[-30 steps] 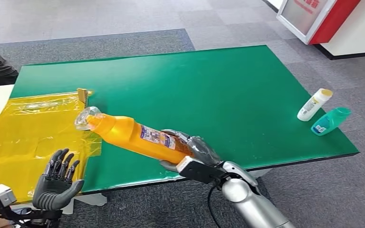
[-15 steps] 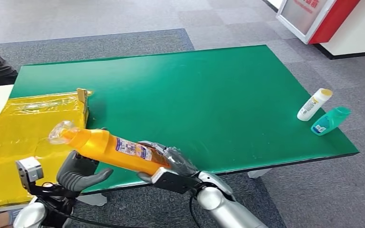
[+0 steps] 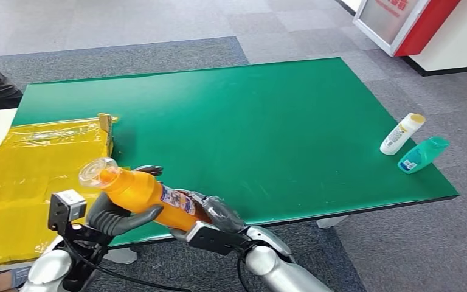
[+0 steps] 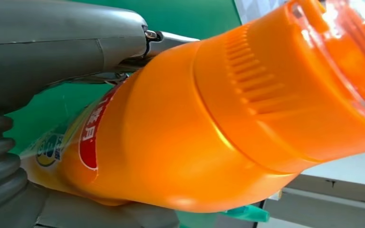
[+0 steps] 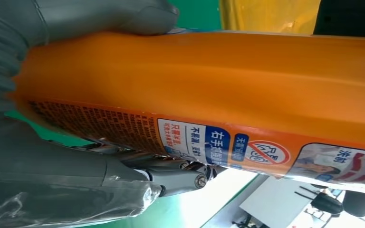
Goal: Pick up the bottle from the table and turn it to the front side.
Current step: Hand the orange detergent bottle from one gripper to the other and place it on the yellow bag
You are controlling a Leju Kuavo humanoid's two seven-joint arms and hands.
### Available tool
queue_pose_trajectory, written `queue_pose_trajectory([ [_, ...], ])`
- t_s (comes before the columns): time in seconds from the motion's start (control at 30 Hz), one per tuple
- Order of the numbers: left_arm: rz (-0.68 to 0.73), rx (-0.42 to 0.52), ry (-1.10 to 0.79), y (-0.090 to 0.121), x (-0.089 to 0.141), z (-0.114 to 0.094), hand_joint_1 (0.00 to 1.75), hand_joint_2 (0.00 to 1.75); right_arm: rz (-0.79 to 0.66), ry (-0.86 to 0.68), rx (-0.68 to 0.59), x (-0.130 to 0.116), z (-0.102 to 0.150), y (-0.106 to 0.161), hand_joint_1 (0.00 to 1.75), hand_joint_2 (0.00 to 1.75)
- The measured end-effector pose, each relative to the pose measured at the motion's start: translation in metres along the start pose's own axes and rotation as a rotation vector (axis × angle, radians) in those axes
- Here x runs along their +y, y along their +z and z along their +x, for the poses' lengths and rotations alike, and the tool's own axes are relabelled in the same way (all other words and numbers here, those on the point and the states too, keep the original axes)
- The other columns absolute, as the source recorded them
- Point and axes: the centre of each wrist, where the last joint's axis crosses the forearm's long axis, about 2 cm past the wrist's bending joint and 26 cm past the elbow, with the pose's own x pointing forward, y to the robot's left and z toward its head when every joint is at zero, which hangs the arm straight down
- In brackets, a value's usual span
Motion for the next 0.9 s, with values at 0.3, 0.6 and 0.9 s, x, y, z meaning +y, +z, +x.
queue_pose_trajectory([
  [0.3,0.017,-0.008,-0.02,-0.003,-0.004,0.005,1.75,1.75,0.005,-0.006,0.006,0.0,0.0,0.0,0.22,1.75],
  [0.6,0.148,-0.022,-0.635,-0.012,-0.006,0.032,1.75,1.75,-0.034,-0.027,0.055,-0.005,0.002,0.008,0.0,1.75],
  [0.9,0.279,0.1,-1.318,0.004,0.059,0.065,1.75,1.75,-0.164,-0.083,0.093,-0.022,-0.001,0.035,0.0,1.75],
])
